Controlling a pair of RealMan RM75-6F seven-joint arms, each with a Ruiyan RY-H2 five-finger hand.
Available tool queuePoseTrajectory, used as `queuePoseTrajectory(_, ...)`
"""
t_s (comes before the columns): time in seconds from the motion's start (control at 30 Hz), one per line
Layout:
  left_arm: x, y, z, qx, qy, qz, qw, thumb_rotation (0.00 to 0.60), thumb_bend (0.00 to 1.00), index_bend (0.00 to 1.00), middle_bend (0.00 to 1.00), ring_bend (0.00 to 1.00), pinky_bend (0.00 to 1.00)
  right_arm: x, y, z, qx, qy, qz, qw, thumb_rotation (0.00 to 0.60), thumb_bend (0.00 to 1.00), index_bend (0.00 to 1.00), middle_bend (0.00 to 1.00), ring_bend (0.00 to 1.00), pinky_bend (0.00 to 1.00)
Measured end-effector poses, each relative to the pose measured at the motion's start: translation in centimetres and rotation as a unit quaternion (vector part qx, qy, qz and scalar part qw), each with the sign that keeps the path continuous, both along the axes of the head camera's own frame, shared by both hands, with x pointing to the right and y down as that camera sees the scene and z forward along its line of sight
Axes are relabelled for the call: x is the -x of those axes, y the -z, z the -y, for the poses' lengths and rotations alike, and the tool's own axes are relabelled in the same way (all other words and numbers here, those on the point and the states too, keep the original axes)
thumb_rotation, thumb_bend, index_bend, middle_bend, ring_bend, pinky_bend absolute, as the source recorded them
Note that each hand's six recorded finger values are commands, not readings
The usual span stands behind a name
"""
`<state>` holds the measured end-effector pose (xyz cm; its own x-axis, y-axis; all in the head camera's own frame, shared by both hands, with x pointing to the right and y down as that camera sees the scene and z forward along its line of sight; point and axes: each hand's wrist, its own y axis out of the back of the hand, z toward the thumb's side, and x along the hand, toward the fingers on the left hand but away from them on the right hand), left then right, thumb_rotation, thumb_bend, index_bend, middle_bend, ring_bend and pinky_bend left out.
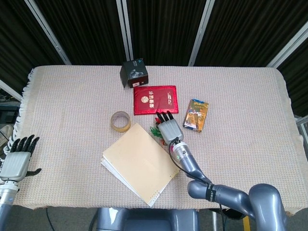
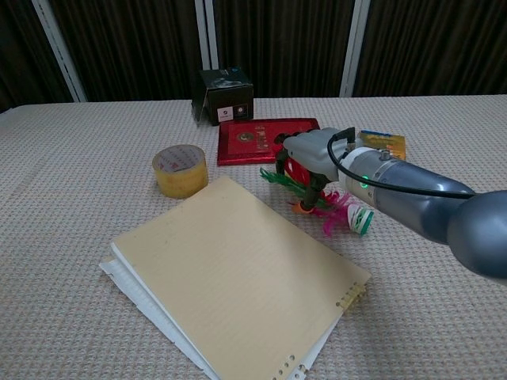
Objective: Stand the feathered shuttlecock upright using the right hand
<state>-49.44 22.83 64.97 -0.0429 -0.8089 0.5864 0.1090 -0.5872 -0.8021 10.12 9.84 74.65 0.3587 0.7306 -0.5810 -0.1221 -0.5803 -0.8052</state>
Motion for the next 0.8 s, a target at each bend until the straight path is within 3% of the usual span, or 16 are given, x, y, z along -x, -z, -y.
queuePoseTrajectory(0.2,0.0,-0.1,0.0,0.002,0.002,-0.002,1.0,0.6,0.01,0.0,0.0,0.0,0.0,-0.5,-0.4,-0.2,0.002,-0.002,0.002,1.0,0.6,0.28,0.64,0.0,0.0,0.0)
queuePoseTrajectory(0.3,-0.1,-0.1,-0.1,0.005,0.0,-0.006,1.0,0.6,0.02,0.0,0.0,0.0,0.0,-0.7,0.1,-0.2,-0.009,-0.004,0.005,0.9999,0.6,0.29,0.68,0.02,0.0,0.0)
queuePoseTrajectory(0.8,-0.8,0.2,-0.5,0.011,-0.013,-0.023,0.9996,0.6,0.02,0.0,0.0,0.0,0.0,-3.2,5.6,-0.5,-0.065,-0.024,0.02,0.9974,0.6,0.3,0.68,0.04,0.0,0.0)
